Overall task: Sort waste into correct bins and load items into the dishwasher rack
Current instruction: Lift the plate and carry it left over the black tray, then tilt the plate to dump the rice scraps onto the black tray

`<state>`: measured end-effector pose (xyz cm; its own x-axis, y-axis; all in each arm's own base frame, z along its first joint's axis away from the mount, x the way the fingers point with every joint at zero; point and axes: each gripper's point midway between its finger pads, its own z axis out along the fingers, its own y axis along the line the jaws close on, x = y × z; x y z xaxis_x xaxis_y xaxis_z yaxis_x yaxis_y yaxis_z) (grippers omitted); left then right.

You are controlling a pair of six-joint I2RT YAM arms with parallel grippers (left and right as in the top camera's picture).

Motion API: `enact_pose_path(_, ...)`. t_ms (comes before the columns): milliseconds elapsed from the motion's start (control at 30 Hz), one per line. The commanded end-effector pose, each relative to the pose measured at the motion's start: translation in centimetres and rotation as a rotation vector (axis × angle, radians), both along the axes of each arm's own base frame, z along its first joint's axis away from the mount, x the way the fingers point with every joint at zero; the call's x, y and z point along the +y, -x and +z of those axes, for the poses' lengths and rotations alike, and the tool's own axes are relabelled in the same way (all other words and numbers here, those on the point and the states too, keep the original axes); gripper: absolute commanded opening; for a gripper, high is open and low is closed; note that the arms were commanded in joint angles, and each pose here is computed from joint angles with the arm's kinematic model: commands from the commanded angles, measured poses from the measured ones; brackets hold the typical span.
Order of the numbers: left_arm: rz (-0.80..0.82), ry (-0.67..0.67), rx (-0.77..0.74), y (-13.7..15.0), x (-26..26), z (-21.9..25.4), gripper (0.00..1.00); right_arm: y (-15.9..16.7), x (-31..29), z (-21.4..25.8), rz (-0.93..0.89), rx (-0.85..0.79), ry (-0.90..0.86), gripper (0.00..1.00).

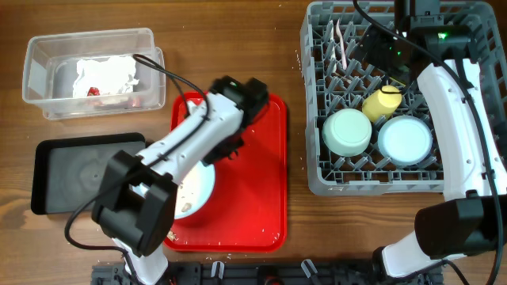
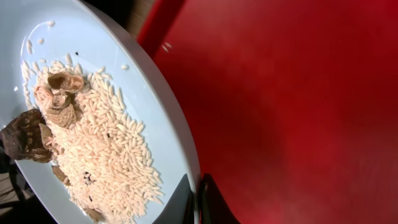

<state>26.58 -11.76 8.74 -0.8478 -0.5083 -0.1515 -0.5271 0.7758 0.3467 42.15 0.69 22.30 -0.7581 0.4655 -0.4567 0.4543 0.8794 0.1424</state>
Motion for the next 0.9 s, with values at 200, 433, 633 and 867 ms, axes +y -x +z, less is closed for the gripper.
enact_pose_path(200,0.046,-0.024,-0.024,-4.4,6.8,1.4,0.04,0.3,-0.3,1.4,-0.009,-0.037,0.012,1.0)
enact_pose_path(433,0.141,0.016,-0.136,-7.4,9.6,4.3,0.04,0.3,-0.4,1.4,-0.01,-0.037,0.013,0.99)
enact_pose_path(633,0.189,0.04,-0.229,-9.3,12.3,5.6,0.04,0.3,-0.4,1.4,-0.01,-0.037,0.013,1.0)
enact_pose_path(867,0.283,0.058,-0.294,-10.7,15.5,5.6,0.04,0.3,-0.3,1.4,-0.01,-0.037,0.012,1.0)
